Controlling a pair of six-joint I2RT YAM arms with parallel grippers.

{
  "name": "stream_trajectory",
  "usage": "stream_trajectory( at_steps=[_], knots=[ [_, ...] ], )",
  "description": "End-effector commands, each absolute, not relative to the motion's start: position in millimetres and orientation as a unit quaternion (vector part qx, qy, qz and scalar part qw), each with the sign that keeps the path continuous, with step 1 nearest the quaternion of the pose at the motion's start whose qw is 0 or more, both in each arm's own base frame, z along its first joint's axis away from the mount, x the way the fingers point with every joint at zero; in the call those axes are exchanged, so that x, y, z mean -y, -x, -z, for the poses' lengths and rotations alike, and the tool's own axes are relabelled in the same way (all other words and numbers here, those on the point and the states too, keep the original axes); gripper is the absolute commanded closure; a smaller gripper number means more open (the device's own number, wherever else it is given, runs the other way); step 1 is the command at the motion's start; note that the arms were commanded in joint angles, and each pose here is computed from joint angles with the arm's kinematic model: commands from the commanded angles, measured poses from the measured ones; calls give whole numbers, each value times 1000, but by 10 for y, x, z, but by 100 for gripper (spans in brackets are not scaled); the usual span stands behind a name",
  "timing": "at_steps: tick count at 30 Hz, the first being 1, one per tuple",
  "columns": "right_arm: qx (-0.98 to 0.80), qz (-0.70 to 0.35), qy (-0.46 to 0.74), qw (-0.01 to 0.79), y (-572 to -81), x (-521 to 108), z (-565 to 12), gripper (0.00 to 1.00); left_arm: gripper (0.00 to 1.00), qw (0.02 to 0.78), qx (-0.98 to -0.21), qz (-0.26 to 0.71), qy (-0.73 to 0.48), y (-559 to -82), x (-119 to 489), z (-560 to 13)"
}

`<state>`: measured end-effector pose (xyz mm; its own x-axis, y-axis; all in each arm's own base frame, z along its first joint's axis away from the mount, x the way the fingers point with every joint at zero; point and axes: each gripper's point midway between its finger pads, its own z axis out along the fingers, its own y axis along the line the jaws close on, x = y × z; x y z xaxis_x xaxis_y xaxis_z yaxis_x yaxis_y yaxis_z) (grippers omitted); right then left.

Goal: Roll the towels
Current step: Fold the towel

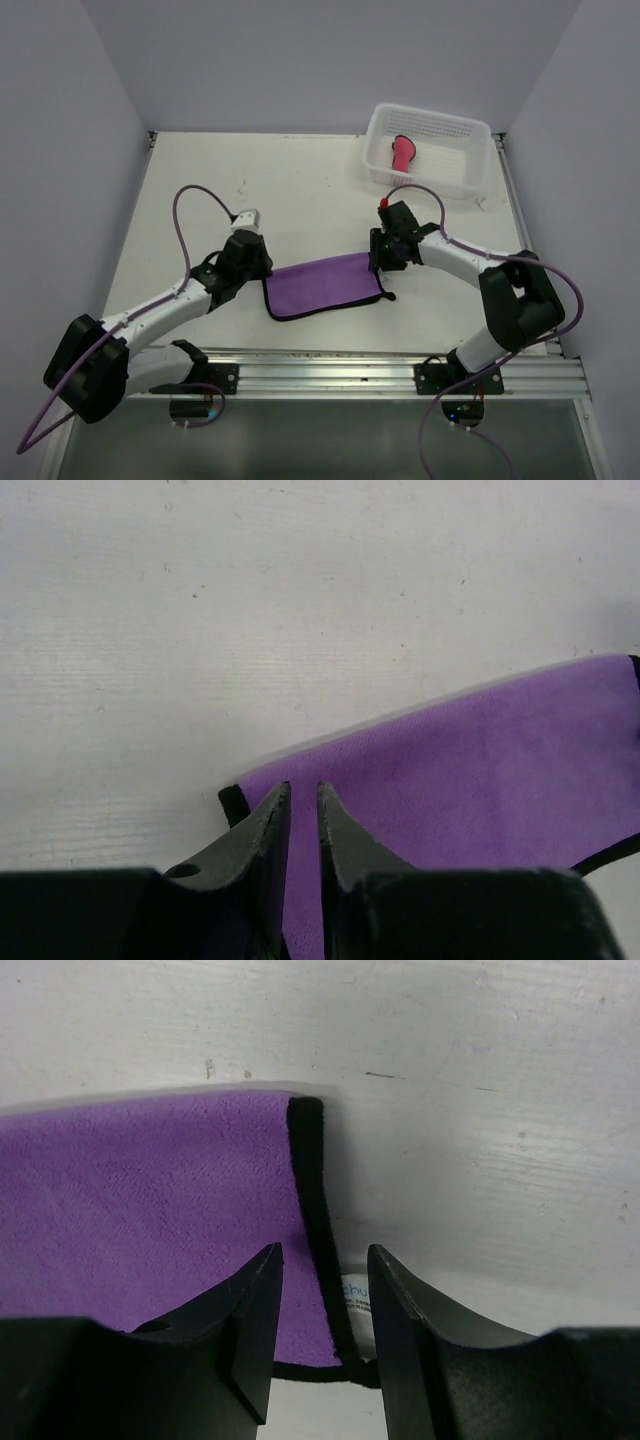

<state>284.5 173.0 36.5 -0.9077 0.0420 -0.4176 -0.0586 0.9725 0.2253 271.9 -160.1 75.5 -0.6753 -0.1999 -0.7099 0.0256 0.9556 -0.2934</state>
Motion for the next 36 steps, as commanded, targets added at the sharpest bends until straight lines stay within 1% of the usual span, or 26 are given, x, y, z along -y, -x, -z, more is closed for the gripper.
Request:
stream_trajectory(
  at_steps=[1, 8, 11, 17, 20, 22, 24, 26, 27, 29, 31, 36],
  knots=[
    [-969, -114, -7, 220, -2886, -1722, -274, 56, 81, 418, -898, 124, 56, -2759, 1496, -886],
    [-974, -114, 3, 197, -2760, -1718, -81, 59, 86, 410, -902, 106, 82, -2607, 1322, -742],
    [-977, -93, 15, 194, -2700, -1676, -17, 61, 86, 405, -904, 102, 89, -2560, 1282, -677],
    [-980, -47, 34, 189, -2626, -1605, 50, 67, 85, 390, -910, 94, 109, -2493, 1210, -549],
    [-982, -41, 33, 181, -2595, -1588, 85, 73, 84, 384, -911, 96, 119, -2470, 1196, -514],
    [-983, -38, 30, 176, -2587, -1586, 117, 78, 86, 379, -912, 99, 122, -2442, 1201, -476],
    [-984, -37, 27, 173, -2581, -1584, 134, 82, 89, 371, -915, 102, 123, -2406, 1207, -421],
    [-984, -41, 27, 173, -2587, -1601, 130, 89, 92, 369, -915, 113, 122, -2398, 1245, -395],
    [-984, -43, 27, 172, -2584, -1609, 127, 92, 96, 360, -918, 119, 117, -2356, 1266, -339],
    [-984, -45, 30, 172, -2596, -1621, 85, 97, 100, 357, -918, 132, 111, -2352, 1320, -310],
    [-982, -48, 33, 181, -2640, -1641, 0, 100, 100, 345, -923, 136, 104, -2303, 1339, -221],
    [-978, -51, 40, 196, -2683, -1651, -211, 100, 100, 335, -927, 147, 85, -2282, 1403, -126]
  ],
)
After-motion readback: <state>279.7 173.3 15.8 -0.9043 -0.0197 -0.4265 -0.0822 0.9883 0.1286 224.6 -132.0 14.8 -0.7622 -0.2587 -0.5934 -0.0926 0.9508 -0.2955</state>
